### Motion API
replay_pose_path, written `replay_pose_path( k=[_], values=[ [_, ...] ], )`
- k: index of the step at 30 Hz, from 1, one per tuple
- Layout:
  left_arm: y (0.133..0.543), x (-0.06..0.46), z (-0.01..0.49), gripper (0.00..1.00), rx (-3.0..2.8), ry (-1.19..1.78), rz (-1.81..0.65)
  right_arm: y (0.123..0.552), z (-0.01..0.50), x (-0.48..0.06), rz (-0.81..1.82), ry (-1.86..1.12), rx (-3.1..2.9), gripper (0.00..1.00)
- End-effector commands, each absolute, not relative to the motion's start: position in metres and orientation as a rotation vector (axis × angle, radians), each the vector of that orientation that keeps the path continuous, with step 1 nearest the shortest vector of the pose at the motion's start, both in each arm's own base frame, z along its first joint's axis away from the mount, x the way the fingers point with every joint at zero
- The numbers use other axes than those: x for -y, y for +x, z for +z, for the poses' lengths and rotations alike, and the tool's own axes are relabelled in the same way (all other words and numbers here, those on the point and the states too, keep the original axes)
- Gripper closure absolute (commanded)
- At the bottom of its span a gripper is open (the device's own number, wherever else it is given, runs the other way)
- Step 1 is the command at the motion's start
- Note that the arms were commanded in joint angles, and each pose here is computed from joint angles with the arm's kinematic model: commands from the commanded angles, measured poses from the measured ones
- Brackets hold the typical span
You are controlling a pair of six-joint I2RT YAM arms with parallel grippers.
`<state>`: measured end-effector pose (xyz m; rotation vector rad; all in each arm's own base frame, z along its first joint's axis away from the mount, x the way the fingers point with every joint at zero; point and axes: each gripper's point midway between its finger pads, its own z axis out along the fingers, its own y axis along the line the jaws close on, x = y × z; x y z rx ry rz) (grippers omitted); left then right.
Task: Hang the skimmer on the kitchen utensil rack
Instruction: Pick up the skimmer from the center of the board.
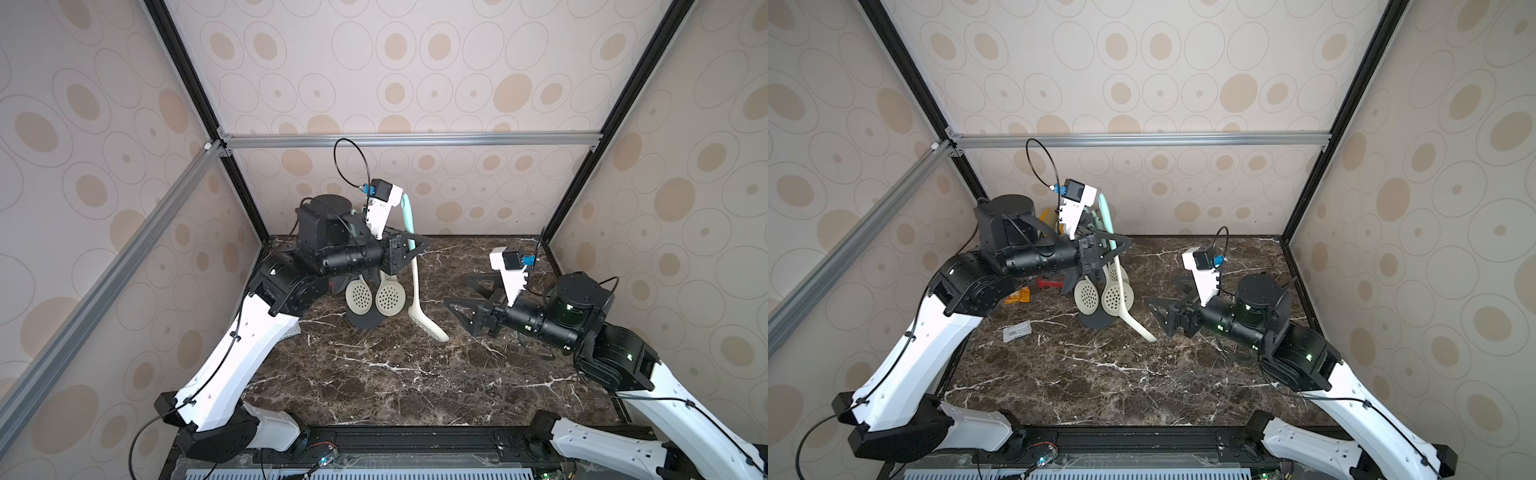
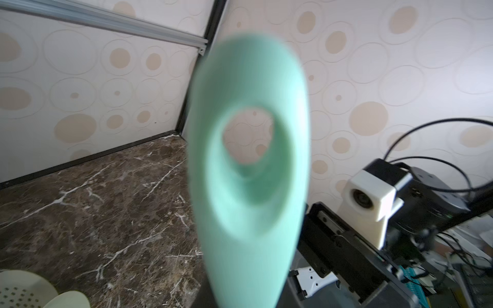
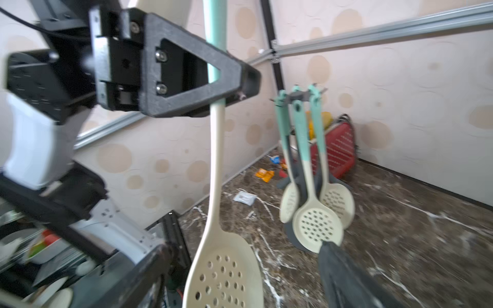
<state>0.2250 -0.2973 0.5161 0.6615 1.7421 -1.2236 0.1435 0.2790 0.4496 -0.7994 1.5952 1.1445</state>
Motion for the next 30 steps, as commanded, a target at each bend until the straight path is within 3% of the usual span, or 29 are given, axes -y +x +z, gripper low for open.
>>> replay_pose_path(
  k=[1,7,13,23,30],
  values=[
    [0.184,0.297,0.56,1.0,-1.55,0.787,-1.422,0.104,0.491,-0.301,1.463,-0.952,-1.394,0.09],
    [0.158,0.288,0.589,1.0,-1.421,0.804,-1.54,0.098,0.531,-0.313,1.697,-0.896,-1.217,0.13],
    [0.152,0.284,0.591,1.0,-1.408,0.807,-1.552,0.096,0.545,-0.317,1.788,-0.878,-1.158,0.37],
    [0.149,0.283,0.599,1.0,-1.373,0.811,-1.565,0.097,0.532,-0.332,1.835,-0.907,-1.21,0.44],
    [0.151,0.282,0.597,1.0,-1.379,0.799,-1.548,0.103,0.526,-0.334,1.807,-0.887,-1.219,0.83]
  ],
)
